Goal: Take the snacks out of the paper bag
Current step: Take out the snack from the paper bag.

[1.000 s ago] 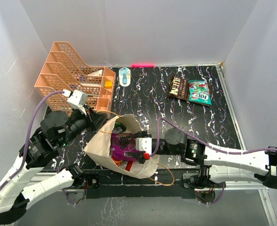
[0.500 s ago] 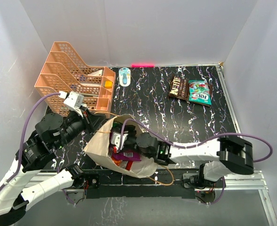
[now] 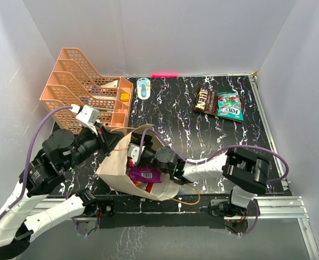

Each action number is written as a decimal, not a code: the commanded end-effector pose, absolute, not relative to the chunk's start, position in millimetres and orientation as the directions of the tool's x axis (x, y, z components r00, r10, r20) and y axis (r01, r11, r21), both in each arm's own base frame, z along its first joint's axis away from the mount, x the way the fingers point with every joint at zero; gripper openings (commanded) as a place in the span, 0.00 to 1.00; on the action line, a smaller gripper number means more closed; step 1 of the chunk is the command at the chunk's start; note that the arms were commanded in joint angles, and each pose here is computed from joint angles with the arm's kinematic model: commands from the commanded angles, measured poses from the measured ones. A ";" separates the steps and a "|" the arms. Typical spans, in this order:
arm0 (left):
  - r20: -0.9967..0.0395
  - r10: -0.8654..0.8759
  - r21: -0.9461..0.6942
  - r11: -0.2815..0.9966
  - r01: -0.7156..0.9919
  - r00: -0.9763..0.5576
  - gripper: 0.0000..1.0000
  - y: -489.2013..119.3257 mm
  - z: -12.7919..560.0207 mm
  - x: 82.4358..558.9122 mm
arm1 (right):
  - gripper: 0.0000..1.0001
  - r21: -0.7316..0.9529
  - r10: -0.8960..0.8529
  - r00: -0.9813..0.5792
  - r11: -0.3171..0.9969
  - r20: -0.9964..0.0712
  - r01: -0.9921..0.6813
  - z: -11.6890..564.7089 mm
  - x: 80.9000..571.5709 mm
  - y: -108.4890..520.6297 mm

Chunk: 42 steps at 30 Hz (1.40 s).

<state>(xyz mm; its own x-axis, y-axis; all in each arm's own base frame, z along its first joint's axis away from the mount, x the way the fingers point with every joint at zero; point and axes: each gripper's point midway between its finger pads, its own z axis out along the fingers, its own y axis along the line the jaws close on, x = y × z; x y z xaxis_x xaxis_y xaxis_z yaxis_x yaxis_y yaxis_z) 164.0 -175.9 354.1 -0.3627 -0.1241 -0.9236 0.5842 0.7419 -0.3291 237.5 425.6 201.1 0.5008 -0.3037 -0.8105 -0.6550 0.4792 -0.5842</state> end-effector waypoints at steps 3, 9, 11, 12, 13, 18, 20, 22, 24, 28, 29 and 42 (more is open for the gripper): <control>-0.935 -0.138 -0.318 0.732 0.603 -0.325 0.00 -173.1 367.4 161.7 | 0.63 -0.571 -0.118 0.609 0.521 -0.785 -0.635 244.5 243.2 447.9; -0.929 -0.180 -0.343 0.750 0.566 -0.325 0.01 -167.4 369.4 164.9 | 0.23 -0.531 -0.059 0.597 0.533 -0.800 -0.659 258.7 239.9 449.2; -0.919 -0.224 -0.367 0.788 0.495 -0.324 0.01 -157.5 369.5 172.8 | 0.08 -0.511 -0.047 0.565 0.493 -0.823 -0.704 262.4 229.5 444.3; -0.915 -0.245 -0.378 0.800 0.467 -0.321 0.01 -153.6 369.4 175.9 | 0.07 -0.496 -0.031 0.550 0.475 -0.835 -0.727 264.7 222.4 439.8; -0.911 -0.263 -0.387 0.811 0.439 -0.317 0.01 -149.6 369.6 178.6 | 0.07 -0.478 -0.012 0.530 0.449 -0.848 -0.755 266.8 214.1 436.3; -0.910 -0.292 -0.395 0.822 0.410 -0.293 0.01 -144.0 369.1 182.7 | 0.07 -0.370 0.051 0.414 0.358 -0.909 -0.857 290.0 181.1 414.0; -0.912 -0.287 -0.390 0.826 0.406 -0.291 0.01 -142.1 368.1 182.5 | 0.07 -0.319 0.051 0.358 0.347 -0.933 -0.882 299.2 174.2 404.4; -0.913 -0.285 -0.386 0.836 0.391 -0.293 0.01 -138.7 366.6 182.7 | 0.07 -0.249 0.054 0.284 0.342 -0.957 -0.906 307.6 167.8 394.4; -0.912 -0.291 -0.389 0.838 0.382 -0.289 0.01 -135.9 368.2 182.4 | 0.07 -0.211 0.066 0.243 0.319 -0.968 -0.924 317.4 156.9 382.8; -0.909 -0.309 -0.399 0.837 0.375 -0.278 0.01 -132.9 371.6 182.0 | 0.07 -0.109 0.083 0.153 0.390 -0.985 -0.914 335.8 156.3 354.0; -0.909 -0.311 -0.401 0.837 0.373 -0.278 0.01 -132.4 371.7 182.1 | 0.07 -0.084 0.091 0.135 0.425 -0.987 -0.902 342.8 158.8 344.6; -0.910 -0.300 -0.393 0.843 0.368 -0.285 0.01 -131.6 368.9 181.9 | 0.07 0.108 0.330 0.100 0.555 -0.939 -0.825 472.1 156.2 270.1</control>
<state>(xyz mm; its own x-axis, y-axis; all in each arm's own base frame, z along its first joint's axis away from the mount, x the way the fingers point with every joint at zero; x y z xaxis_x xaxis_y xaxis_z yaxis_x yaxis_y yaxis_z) 180.9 -137.8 360.5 -0.3117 -0.2766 -0.9090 0.3832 0.8389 -0.3867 147.9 296.5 407.9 0.1266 0.1702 -0.9772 -0.8760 0.4814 -0.0296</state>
